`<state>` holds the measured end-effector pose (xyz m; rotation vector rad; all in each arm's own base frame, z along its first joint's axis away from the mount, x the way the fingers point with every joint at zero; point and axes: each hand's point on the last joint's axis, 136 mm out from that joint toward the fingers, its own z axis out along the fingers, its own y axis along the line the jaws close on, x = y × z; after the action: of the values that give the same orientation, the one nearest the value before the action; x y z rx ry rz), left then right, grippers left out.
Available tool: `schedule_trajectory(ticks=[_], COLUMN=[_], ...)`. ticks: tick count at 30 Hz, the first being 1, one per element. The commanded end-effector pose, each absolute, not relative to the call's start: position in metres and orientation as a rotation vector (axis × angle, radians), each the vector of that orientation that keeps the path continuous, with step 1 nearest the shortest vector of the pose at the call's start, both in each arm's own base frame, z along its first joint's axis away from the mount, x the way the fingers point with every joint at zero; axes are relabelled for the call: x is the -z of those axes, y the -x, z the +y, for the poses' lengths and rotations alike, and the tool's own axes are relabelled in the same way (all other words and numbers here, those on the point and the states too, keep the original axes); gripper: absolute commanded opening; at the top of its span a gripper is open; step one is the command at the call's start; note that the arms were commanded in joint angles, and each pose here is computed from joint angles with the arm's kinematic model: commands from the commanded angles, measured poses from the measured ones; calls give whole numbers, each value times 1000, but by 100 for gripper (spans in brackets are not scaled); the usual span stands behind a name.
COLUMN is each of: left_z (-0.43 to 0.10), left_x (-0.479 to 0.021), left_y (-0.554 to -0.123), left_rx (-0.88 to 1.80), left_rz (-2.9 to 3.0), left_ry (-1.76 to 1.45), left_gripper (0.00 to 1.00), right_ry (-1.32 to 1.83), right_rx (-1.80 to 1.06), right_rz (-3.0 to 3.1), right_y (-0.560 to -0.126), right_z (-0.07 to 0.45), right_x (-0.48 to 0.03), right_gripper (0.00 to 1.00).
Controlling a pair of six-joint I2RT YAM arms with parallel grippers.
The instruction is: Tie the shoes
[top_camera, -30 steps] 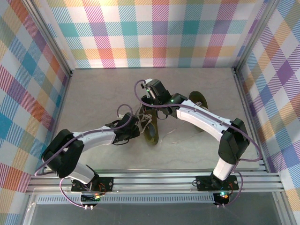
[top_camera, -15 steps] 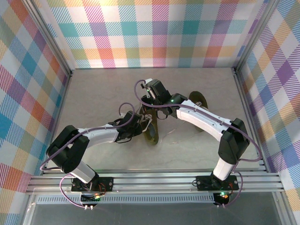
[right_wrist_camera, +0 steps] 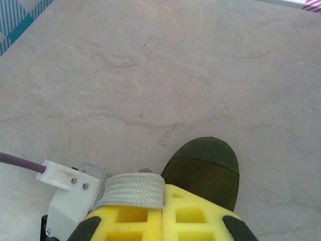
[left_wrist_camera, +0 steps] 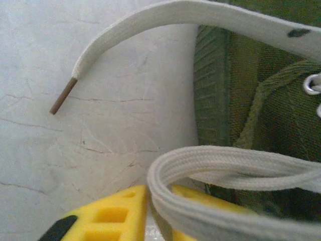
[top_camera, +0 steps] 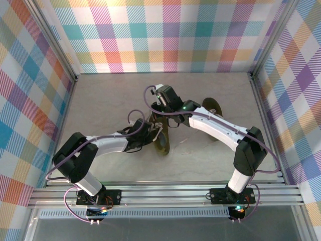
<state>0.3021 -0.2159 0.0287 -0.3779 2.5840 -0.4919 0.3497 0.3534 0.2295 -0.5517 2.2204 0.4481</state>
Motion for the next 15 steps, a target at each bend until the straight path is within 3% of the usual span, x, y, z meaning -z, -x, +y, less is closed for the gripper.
schedule_trajectory(ticks=[1,6,15], left_z=[-218,-203,-189], left_x=[-40,-55,-65], left_y=[-310,-305,-299], left_rx=[508,448,397], left_rz=[2554,2527,2509], left_ry=[390,379,374], left_gripper=[11,3,0], right_ry=[537,553,558], right_rx=[-489,-537,-669], right_rz=[2197,2226,2217], right_y=[-343,-337,-323], right_z=[349,354,361], right_x=[-250,-253,-270], right_gripper=[0,0,0])
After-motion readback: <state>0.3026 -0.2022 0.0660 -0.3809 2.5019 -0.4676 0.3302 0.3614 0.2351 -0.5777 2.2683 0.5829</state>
